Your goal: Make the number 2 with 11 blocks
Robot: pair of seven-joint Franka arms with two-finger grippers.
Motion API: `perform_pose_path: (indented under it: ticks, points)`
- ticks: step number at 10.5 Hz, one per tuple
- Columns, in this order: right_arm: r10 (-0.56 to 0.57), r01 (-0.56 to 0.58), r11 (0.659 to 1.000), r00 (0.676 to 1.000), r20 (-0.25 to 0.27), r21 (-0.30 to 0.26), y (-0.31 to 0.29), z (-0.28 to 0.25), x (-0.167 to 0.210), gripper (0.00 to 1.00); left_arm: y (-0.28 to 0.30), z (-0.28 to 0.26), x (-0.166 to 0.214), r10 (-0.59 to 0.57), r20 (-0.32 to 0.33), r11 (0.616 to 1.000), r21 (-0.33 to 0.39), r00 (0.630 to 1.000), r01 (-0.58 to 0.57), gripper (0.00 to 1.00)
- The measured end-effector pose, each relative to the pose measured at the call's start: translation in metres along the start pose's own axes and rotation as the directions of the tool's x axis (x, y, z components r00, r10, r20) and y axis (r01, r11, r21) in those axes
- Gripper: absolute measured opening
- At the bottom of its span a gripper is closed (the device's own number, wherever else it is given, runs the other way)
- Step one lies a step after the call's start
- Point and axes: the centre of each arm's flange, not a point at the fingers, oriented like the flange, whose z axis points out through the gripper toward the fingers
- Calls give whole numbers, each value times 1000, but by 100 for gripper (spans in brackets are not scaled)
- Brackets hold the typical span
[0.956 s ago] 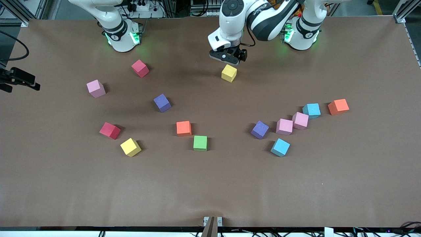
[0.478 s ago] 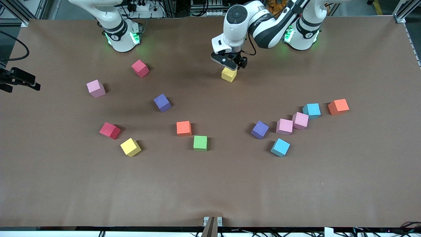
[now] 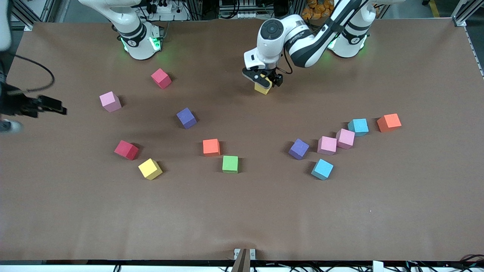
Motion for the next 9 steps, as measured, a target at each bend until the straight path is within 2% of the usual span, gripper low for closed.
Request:
perform_pose_path:
  ticks: [2,5,9]
  points:
    - [-11,12,1000,999,44,-8,-4,48,38,100,7,4,1,11,-14,1000,-17,1000,-11,100]
    - [-92,93,995,996,17,-46,-55,90,82,100,14,15,-1,63,-23,998,6,998,-63,100]
    - [-148,151,988,987,56,-45,-85,101,81,100,12,23,1,69,-27,998,1,997,-69,100]
